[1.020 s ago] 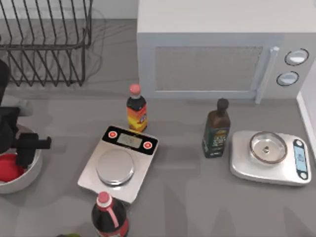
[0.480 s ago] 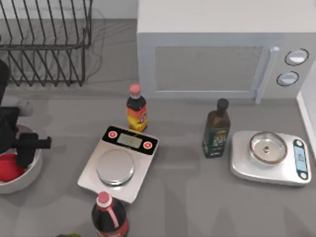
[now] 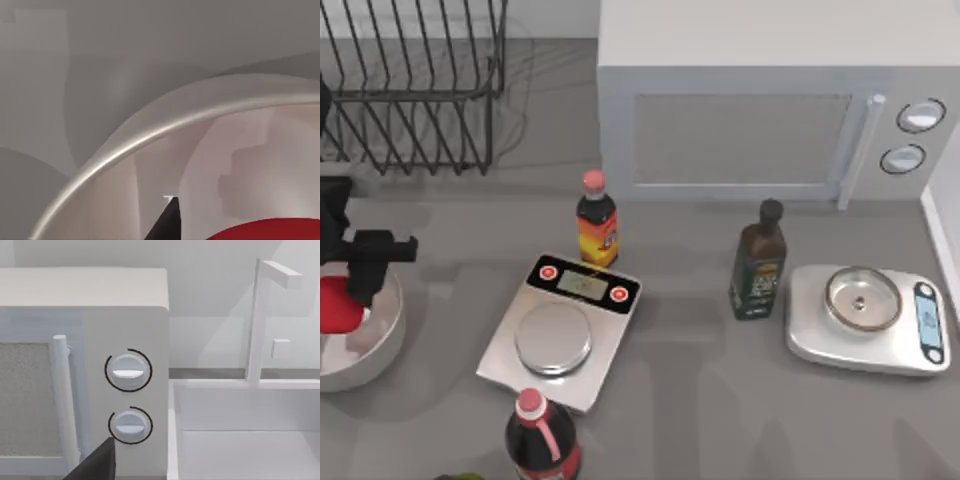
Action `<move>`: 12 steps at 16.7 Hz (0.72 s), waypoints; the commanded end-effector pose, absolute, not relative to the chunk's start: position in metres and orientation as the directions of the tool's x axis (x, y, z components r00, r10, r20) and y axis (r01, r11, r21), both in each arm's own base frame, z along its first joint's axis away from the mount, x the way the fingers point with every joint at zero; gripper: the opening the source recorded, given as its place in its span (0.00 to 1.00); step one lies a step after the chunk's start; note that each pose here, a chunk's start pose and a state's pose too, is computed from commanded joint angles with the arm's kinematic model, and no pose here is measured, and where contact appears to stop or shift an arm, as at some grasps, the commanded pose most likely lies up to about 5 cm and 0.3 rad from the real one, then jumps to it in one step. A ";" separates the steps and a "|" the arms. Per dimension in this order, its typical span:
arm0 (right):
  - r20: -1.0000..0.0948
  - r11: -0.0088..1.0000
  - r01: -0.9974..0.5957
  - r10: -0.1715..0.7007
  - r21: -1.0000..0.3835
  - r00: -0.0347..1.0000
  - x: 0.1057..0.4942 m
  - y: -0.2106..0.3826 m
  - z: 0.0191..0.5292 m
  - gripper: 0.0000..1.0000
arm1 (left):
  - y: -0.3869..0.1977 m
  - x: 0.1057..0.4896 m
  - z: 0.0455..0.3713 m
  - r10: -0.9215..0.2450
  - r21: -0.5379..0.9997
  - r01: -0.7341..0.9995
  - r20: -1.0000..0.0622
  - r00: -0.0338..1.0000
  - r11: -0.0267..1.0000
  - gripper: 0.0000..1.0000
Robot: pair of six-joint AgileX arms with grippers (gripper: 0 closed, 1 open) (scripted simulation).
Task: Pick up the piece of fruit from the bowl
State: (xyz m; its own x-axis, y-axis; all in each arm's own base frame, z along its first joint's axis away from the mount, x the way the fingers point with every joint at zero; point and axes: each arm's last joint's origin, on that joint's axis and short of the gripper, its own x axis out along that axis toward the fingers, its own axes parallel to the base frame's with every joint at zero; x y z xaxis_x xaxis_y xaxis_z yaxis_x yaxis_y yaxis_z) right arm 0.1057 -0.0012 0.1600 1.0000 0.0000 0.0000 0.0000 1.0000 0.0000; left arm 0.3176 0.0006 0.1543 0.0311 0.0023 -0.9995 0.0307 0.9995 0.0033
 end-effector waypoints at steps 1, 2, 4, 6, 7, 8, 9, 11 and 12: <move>0.000 1.000 0.000 0.000 0.000 1.000 0.106 -0.001 0.160 1.00 | 0.001 0.324 0.169 0.002 0.003 0.031 -1.000 0.029 1.000 0.00; 0.000 1.000 0.000 0.000 0.000 1.000 0.106 -0.001 0.160 1.00 | 0.001 0.329 0.186 0.002 0.003 0.031 -1.000 0.027 1.000 0.00; 0.000 1.000 0.000 0.000 0.000 1.000 0.106 -0.001 0.160 1.00 | 0.000 0.335 0.227 0.002 0.003 0.031 -1.000 0.017 1.000 0.00; 0.000 1.000 0.000 0.000 0.000 1.000 0.106 -0.001 0.160 1.00 | 0.001 0.333 0.271 0.003 0.003 0.031 -1.000 0.006 1.000 0.00; 0.000 1.000 0.000 0.000 0.000 1.000 0.106 -0.001 0.160 1.00 | 0.001 0.329 0.292 0.003 0.003 0.031 -1.000 0.007 1.000 0.00; 0.000 1.000 0.000 0.000 0.000 1.000 0.106 -0.001 0.160 1.00 | 0.001 0.324 0.312 0.003 0.003 0.031 -1.000 0.012 1.000 0.00; 0.000 1.000 0.000 0.000 0.000 1.000 0.106 -0.001 0.160 1.00 | 0.001 0.319 0.329 0.003 0.003 0.031 -1.000 0.019 1.000 0.00; 0.000 1.000 0.000 0.000 0.000 1.000 0.106 -0.001 0.160 1.00 | 0.001 0.307 0.354 0.002 0.003 0.031 -0.999 0.033 1.000 0.00; 0.000 1.000 0.000 0.000 0.000 1.000 0.106 -0.001 0.160 1.00 | 0.001 0.303 0.363 0.002 0.003 0.030 -0.999 0.039 1.000 0.00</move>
State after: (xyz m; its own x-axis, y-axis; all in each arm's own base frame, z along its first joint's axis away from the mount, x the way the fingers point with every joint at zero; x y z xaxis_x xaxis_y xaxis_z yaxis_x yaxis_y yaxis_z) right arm 0.1057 -0.0012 0.1600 1.0000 0.0000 0.0000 0.0000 1.0000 0.0000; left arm 0.3027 0.0007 0.3631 0.0390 0.0023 -0.9992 0.0305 0.9995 0.0035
